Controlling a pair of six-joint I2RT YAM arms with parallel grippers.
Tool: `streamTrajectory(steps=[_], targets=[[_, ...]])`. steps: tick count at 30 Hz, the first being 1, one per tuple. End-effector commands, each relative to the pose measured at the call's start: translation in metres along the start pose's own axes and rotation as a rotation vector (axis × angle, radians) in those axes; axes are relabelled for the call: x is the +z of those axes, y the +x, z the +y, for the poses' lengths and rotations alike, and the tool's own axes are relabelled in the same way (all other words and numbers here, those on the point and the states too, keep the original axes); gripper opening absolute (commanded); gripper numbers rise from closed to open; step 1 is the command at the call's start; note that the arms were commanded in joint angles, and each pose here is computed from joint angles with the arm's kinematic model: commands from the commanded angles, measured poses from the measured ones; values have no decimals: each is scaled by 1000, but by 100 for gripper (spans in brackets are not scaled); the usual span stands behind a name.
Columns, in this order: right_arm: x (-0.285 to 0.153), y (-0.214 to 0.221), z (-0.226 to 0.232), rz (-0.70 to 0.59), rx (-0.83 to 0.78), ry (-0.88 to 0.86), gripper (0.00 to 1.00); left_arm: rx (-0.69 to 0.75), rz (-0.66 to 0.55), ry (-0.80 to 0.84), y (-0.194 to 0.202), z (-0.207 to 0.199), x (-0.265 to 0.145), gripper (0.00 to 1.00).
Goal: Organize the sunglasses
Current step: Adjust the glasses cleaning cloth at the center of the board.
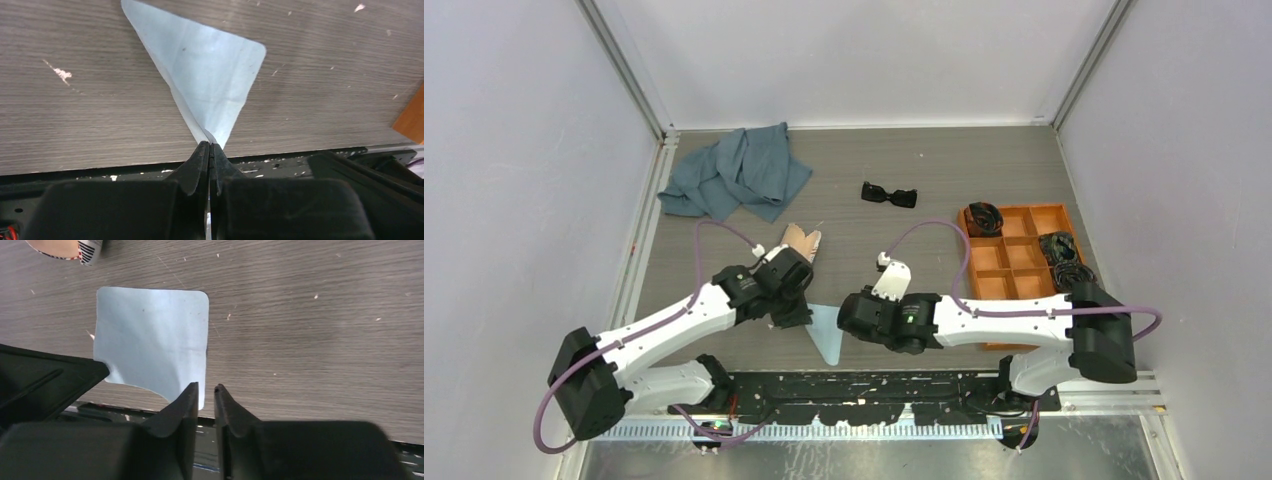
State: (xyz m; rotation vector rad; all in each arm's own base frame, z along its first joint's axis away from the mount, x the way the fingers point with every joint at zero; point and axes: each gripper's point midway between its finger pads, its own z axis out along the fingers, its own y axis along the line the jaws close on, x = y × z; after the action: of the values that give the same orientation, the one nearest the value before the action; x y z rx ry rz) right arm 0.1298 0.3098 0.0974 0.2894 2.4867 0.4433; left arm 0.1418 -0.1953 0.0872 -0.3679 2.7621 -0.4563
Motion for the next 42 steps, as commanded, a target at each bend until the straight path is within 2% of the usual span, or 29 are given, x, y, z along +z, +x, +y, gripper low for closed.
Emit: streamTrajectory(steps=[1,2,5,9,15,26,30,35,42], targets=[[5,7,24,26,-1,-130,32,30,-53,2,-15,-10,-12,0],[7,12,28,49,-12,-139,36,27,-56,-11,-14,-4,-13,0],[19,37,37,144,-78,-115,37,5,-68,-23,-7,15,-16,0],[33,60,43,230,-119,-86,35,-32,-60,-33,10,44,-8,0],[44,82,36,302,-98,-49,33,-79,-5,-33,32,65,4,0],[51,108,25,334,-65,30,36,-71,-21,-19,29,61,12,1],[51,103,21,312,-33,34,32,-65,-20,-14,29,60,14,0],[51,101,23,301,-41,33,23,-52,-17,-23,30,62,15,1],[53,102,24,302,-50,33,23,-62,-20,-24,32,66,16,0]])
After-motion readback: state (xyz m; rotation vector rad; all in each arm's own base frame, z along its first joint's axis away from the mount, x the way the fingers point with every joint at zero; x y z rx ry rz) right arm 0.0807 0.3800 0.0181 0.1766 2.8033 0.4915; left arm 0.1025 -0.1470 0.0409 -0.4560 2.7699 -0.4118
